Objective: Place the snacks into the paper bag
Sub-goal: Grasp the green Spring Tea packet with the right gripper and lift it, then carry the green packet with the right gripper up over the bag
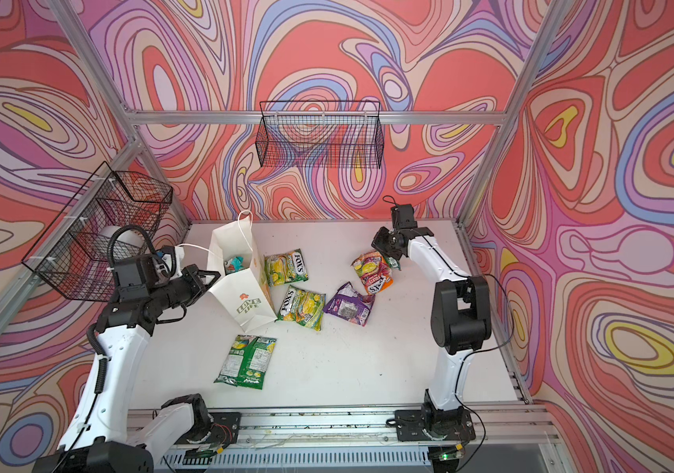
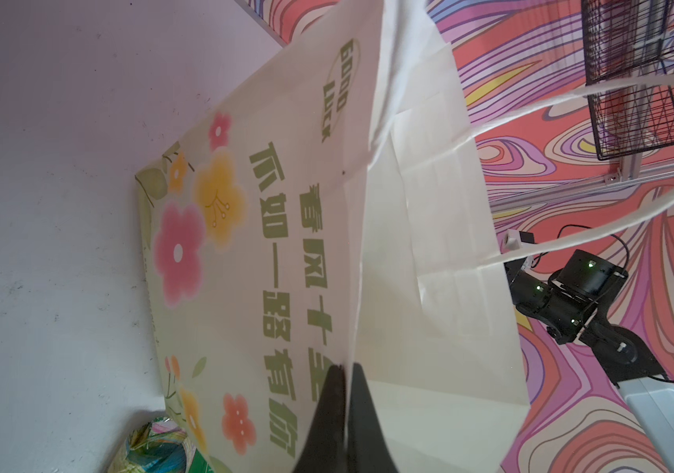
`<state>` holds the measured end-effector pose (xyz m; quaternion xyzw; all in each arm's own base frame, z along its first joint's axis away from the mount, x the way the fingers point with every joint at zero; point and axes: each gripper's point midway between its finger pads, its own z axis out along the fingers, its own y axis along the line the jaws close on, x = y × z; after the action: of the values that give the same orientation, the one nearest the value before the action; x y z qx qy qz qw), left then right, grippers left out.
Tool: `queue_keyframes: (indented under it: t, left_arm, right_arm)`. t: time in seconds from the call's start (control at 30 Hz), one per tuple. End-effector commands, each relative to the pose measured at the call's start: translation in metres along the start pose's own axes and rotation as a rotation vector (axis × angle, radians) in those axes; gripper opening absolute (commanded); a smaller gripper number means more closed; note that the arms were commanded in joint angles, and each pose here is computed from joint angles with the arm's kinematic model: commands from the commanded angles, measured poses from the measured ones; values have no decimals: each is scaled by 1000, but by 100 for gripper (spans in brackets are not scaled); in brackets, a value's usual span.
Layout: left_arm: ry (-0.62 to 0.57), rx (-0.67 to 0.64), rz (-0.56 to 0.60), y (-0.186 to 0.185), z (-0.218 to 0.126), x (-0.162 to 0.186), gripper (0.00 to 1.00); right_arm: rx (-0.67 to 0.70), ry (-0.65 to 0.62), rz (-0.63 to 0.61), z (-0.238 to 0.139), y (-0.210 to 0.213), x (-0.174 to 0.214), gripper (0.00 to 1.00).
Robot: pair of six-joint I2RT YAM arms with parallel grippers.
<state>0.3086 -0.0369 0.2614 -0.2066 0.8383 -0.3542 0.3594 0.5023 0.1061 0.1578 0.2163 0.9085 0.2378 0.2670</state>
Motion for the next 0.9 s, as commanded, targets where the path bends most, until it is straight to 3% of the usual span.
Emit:
queue_keyframes:
  t: [0.0, 0.43, 0.87]
  left_arm:
    - [-63, 78, 83, -26, -11, -15, 0]
    - [-24, 12, 147, -46, -15, -11, 0]
    - [-10, 14, 217, -82, -18, -18, 0]
  right_arm:
    - [-73, -50, -39, -30, 23, -9, 0]
    - [-133, -81, -122, -85, 55, 1, 0]
    - [-181, -130, -305, -149, 116, 17, 0]
